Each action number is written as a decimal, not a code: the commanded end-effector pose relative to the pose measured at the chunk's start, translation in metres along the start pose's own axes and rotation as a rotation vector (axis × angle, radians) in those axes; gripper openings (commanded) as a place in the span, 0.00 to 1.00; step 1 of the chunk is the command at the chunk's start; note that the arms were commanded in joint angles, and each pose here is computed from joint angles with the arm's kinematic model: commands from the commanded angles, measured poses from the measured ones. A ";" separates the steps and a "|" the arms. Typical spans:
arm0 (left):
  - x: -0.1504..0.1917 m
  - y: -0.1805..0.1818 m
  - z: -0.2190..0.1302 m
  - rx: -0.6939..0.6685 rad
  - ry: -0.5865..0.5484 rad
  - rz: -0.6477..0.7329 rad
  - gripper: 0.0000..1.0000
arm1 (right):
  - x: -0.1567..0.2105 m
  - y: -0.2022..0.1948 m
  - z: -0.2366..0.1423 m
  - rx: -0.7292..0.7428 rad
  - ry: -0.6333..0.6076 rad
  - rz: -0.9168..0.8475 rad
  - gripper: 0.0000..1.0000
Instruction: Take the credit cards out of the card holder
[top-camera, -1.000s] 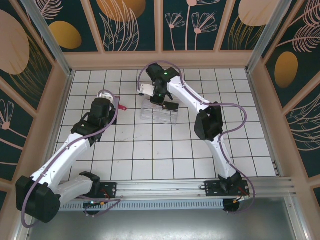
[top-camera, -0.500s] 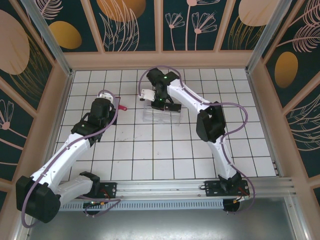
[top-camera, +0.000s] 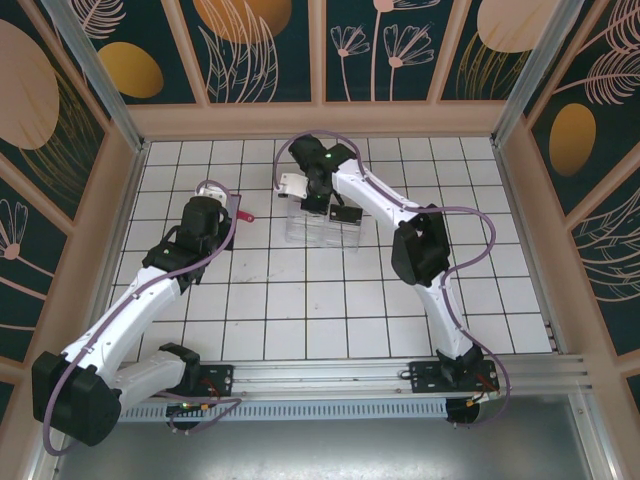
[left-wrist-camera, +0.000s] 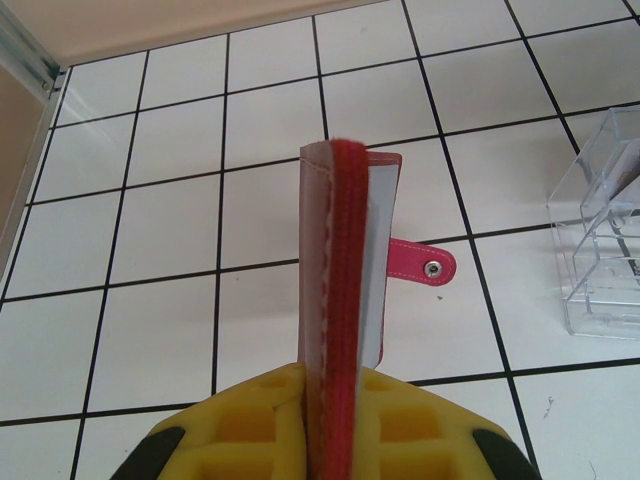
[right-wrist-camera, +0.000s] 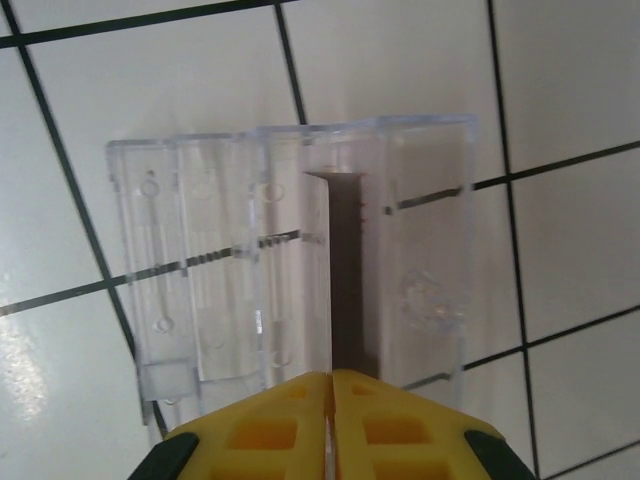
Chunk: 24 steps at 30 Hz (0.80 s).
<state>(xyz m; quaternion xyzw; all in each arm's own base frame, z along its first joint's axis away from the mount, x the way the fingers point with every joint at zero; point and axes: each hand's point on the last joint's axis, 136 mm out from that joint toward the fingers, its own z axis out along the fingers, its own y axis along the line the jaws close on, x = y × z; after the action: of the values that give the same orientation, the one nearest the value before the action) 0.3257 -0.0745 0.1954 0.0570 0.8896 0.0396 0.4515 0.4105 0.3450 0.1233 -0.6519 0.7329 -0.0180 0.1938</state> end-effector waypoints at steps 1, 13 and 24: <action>-0.005 0.003 -0.001 -0.009 -0.024 0.007 0.00 | -0.010 -0.021 -0.010 0.110 -0.008 0.021 0.11; -0.005 0.001 -0.002 0.003 -0.025 0.006 0.00 | -0.010 -0.037 -0.024 0.207 0.000 0.058 0.21; -0.047 -0.058 -0.043 0.409 -0.187 -0.094 0.00 | -0.048 -0.037 -0.111 0.195 -0.304 0.275 0.21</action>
<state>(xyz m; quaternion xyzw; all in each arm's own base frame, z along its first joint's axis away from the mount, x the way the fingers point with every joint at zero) 0.3181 -0.1060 0.2127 0.0875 0.8769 -0.0592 0.4689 0.4321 0.3490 0.1686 -0.5675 0.7741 -0.0377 0.2780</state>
